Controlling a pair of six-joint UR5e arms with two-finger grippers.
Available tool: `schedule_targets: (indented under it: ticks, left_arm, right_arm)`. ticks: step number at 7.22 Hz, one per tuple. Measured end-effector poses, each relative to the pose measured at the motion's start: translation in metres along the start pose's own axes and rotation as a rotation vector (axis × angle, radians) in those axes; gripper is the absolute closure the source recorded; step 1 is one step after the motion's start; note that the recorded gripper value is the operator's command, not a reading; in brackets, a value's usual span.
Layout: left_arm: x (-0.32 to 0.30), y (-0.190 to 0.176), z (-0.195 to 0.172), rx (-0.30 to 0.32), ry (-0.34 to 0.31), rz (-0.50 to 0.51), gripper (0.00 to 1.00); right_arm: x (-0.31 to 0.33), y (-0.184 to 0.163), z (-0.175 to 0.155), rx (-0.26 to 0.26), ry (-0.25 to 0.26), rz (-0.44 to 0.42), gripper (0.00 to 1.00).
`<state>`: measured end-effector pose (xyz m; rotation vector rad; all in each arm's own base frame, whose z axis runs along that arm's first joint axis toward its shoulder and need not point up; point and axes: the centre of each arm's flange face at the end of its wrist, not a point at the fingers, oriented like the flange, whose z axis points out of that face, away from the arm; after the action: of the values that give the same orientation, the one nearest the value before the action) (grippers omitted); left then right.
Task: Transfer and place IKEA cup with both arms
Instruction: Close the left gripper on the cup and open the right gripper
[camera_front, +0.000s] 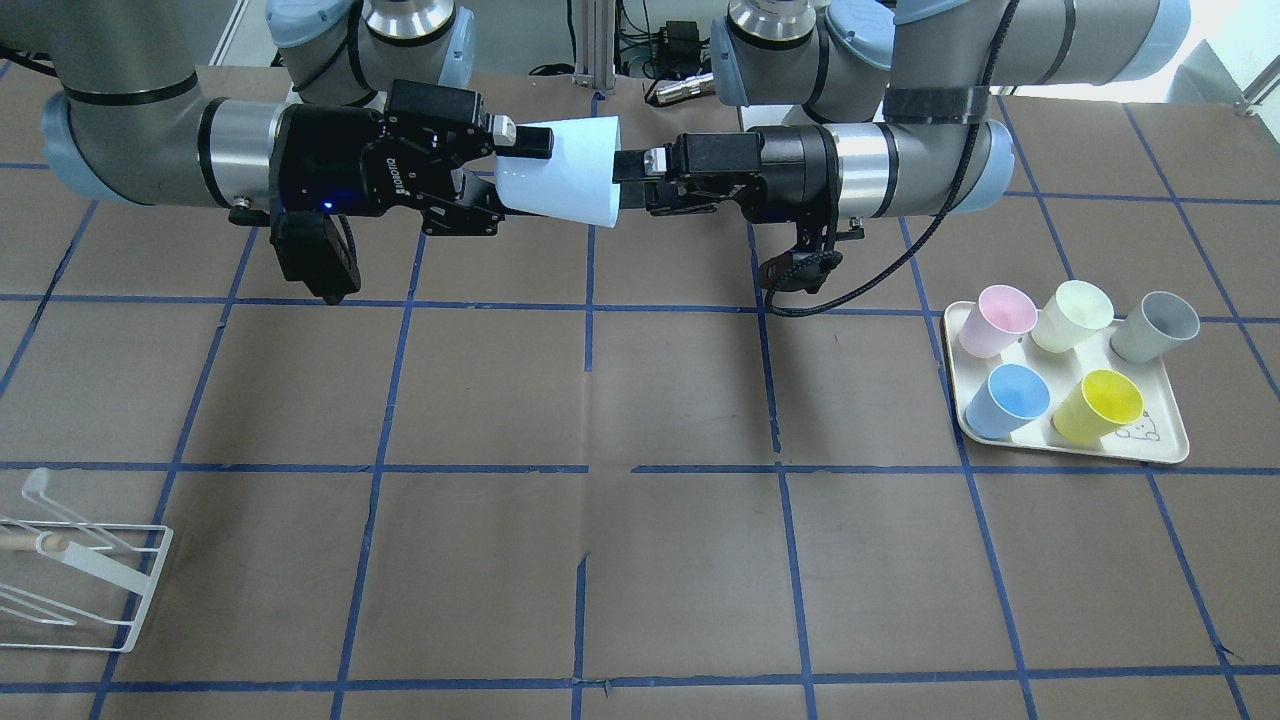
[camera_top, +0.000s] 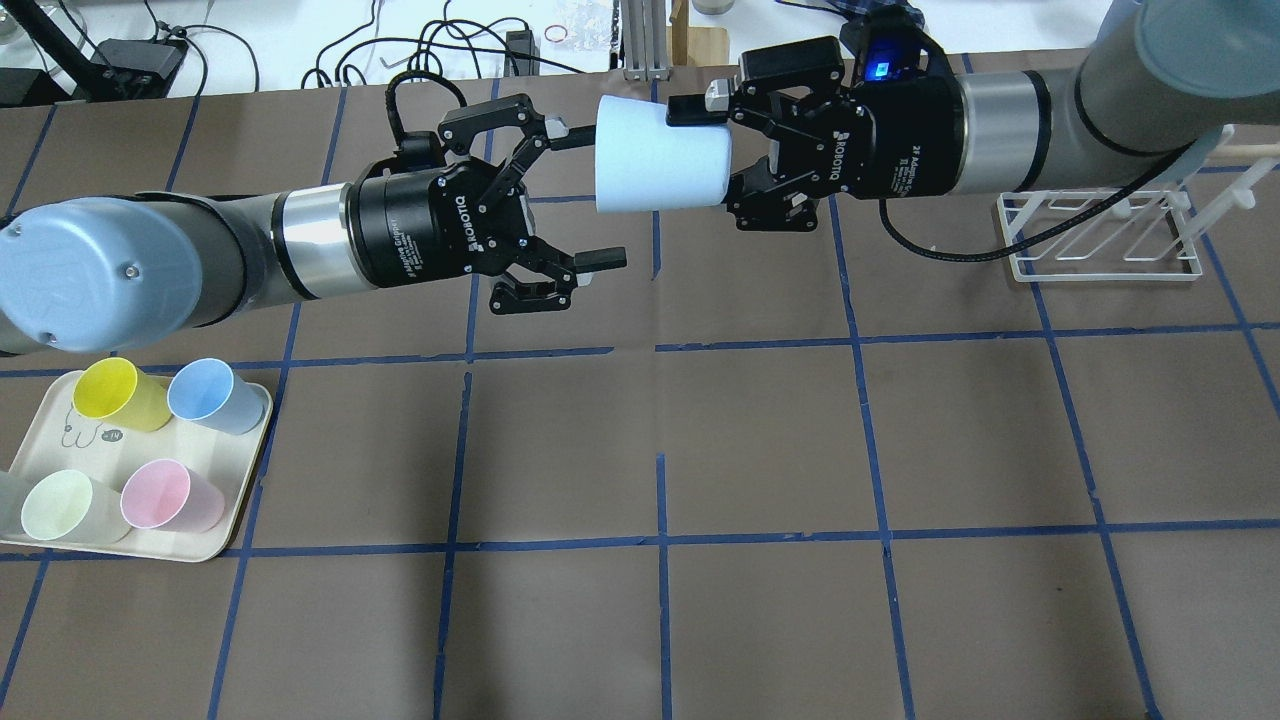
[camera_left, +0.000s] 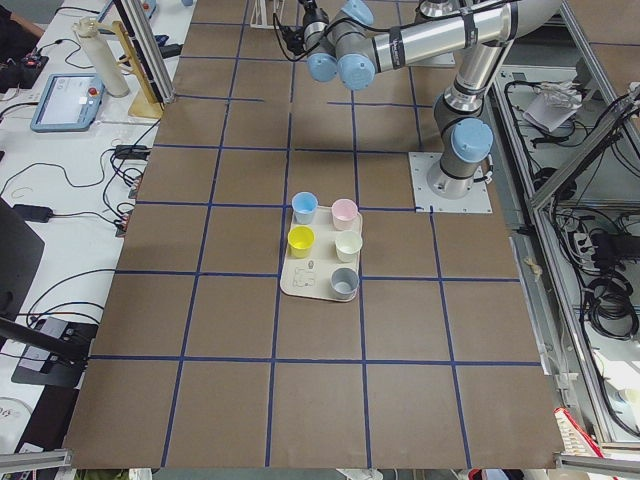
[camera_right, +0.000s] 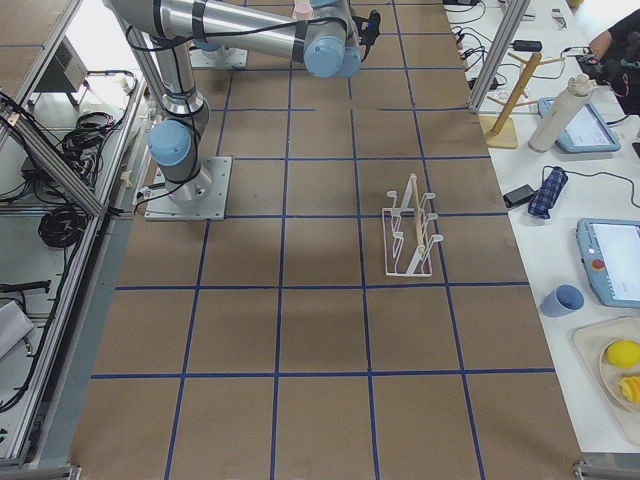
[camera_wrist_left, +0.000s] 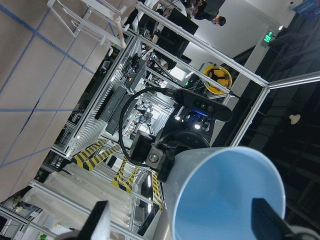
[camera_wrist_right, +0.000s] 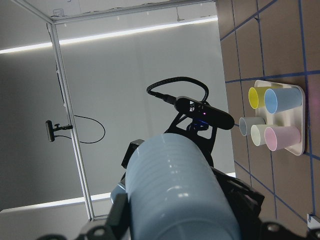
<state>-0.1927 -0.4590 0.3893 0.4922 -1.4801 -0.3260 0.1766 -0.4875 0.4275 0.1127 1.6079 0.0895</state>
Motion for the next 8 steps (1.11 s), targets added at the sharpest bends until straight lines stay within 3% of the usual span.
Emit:
schedule_targets:
  ticks: [2,5,6,7,8]
  left_arm:
    - [-0.001,-0.005,0.001,-0.002,-0.002,0.012,1.0]
    - [0.0,-0.003,0.001,-0.003,-0.002,0.017,1.0]
    - [0.001,-0.001,0.001,-0.004,-0.003,0.025,1.0]
    - [0.003,0.002,0.001,-0.004,-0.004,0.032,1.0]
    - [0.006,0.005,0.001,-0.004,-0.004,0.041,1.0]
  right_arm:
    - [0.0,0.0,0.0,0.001,-0.001,0.0,0.54]
    - [0.0,0.001,0.0,0.001,-0.002,0.008,0.5]
    - [0.0,0.001,0.0,0.001,-0.002,0.009,0.2]
    - [0.0,0.001,0.0,0.001,-0.002,0.01,0.0]
    - [0.0,0.001,0.0,0.0,-0.001,0.012,0.0]
